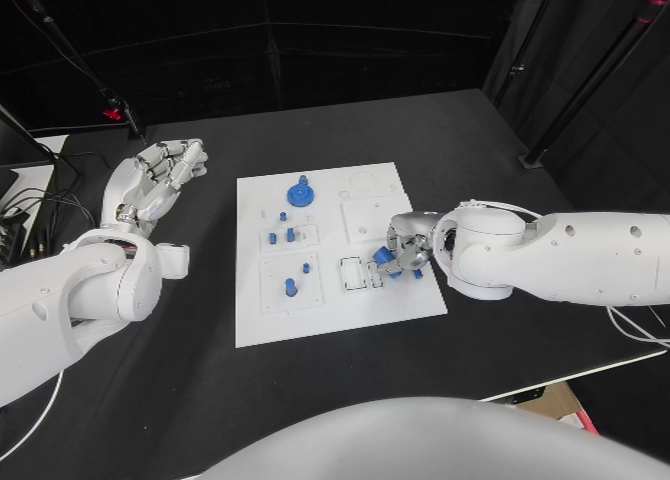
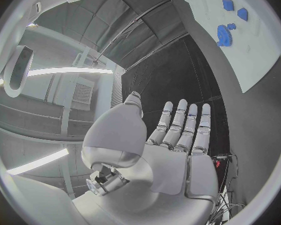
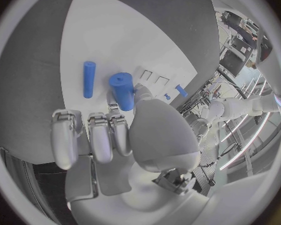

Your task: Assemble the parts on the task board

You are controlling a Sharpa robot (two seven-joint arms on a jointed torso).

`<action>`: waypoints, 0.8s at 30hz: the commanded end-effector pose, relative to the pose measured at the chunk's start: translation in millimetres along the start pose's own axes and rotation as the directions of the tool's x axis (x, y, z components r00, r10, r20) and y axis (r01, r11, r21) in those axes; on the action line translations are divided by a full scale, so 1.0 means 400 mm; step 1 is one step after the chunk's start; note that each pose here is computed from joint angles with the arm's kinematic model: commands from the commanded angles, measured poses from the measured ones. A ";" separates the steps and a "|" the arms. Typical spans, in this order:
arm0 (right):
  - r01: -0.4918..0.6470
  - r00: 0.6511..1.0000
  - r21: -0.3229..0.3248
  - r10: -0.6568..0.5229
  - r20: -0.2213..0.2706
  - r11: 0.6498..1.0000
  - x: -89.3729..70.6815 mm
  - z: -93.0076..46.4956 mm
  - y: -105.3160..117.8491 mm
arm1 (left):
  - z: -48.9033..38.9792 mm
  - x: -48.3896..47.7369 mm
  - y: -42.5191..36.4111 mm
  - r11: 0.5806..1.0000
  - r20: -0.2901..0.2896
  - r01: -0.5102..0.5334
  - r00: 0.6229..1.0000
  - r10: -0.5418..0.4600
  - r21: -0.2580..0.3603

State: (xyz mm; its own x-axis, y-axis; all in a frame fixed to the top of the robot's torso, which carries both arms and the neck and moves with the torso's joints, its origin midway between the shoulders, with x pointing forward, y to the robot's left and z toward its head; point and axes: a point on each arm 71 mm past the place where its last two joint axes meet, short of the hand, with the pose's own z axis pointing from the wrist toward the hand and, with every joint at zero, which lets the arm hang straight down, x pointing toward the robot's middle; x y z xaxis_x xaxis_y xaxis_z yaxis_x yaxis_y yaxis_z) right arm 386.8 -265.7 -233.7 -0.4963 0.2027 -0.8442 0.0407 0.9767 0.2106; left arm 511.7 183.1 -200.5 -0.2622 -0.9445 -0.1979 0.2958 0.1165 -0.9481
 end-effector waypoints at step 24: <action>-0.610 0.792 -0.015 0.609 -0.040 0.792 0.003 -0.049 -0.034 | 0.003 0.003 -0.011 0.998 -0.007 0.008 1.000 -0.007 0.067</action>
State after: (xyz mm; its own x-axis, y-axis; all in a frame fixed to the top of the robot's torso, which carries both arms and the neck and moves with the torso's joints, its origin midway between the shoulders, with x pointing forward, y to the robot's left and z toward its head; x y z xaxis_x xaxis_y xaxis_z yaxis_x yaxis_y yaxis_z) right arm 368.9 -282.7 -230.8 -0.4379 0.6640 -0.6061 0.2904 0.7425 0.6036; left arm 512.5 183.1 -201.5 -0.2626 -0.9444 -0.1981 0.2946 0.1170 -0.9484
